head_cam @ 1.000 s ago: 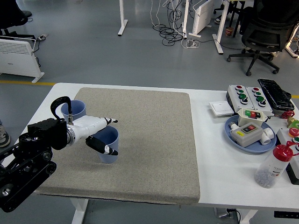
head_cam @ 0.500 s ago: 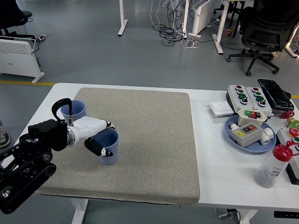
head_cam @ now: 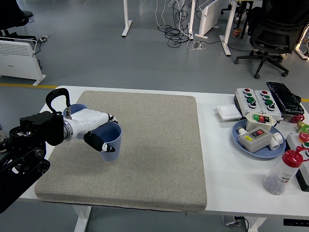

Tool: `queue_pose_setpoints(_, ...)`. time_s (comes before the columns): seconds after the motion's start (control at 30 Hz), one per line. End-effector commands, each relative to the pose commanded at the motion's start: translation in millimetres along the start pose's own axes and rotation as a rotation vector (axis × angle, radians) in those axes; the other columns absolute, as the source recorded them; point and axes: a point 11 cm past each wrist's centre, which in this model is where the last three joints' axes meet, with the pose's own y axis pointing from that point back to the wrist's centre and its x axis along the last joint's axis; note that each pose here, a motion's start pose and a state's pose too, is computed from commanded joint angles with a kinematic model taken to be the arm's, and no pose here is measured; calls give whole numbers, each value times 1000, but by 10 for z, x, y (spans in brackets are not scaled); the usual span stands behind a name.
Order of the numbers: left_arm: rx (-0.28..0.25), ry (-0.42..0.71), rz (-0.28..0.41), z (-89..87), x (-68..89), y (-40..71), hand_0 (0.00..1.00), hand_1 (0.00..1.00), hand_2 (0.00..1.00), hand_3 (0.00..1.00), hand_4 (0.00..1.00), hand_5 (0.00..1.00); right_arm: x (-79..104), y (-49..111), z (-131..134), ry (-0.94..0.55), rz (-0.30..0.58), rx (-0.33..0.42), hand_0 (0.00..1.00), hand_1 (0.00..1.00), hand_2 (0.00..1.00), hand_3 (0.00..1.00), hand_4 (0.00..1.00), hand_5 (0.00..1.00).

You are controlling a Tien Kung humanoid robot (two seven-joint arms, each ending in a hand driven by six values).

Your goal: Push cup pick cup insert cup

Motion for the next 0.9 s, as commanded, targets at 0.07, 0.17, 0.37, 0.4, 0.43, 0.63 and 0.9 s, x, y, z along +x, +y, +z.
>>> queue_pose_setpoints(0.07,-16,-1,40,4,233,110,452,512,578,530,628,138,0,0,-3,-1,0,1,741,663,661,563,84,486)
queue_pose_setpoints(0.17,-21,-4,78,-22,471,200,452,512,578,530,628,138,1,0,-4,-3,0,0,741,663,661,563,84,486)
queue_pose_setpoints(0.37,60,-15,138,-311,868,219,461,513,581,544,625,134,0,-1,8,-4,-1,-3,741,663,660,562,84,488)
queue_pose_setpoints(0.4,84,-22,152,-372,945,205,461,513,581,544,625,134,1,0,8,-3,-1,-3,741,663,660,562,84,488)
queue_pose_setpoints(0.43,103,-18,157,-442,989,184,461,513,581,544,625,134,2,-1,9,-2,0,-3,741,663,660,562,84,488)
queue_pose_setpoints(0.63,172,70,124,-821,965,39,464,520,591,565,619,125,-1,-1,16,-3,0,-5,741,662,659,563,84,485)
queue_pose_setpoints(0.9,248,120,91,-1140,874,-97,458,527,600,601,617,119,1,-1,16,0,1,-6,741,663,659,562,84,483)
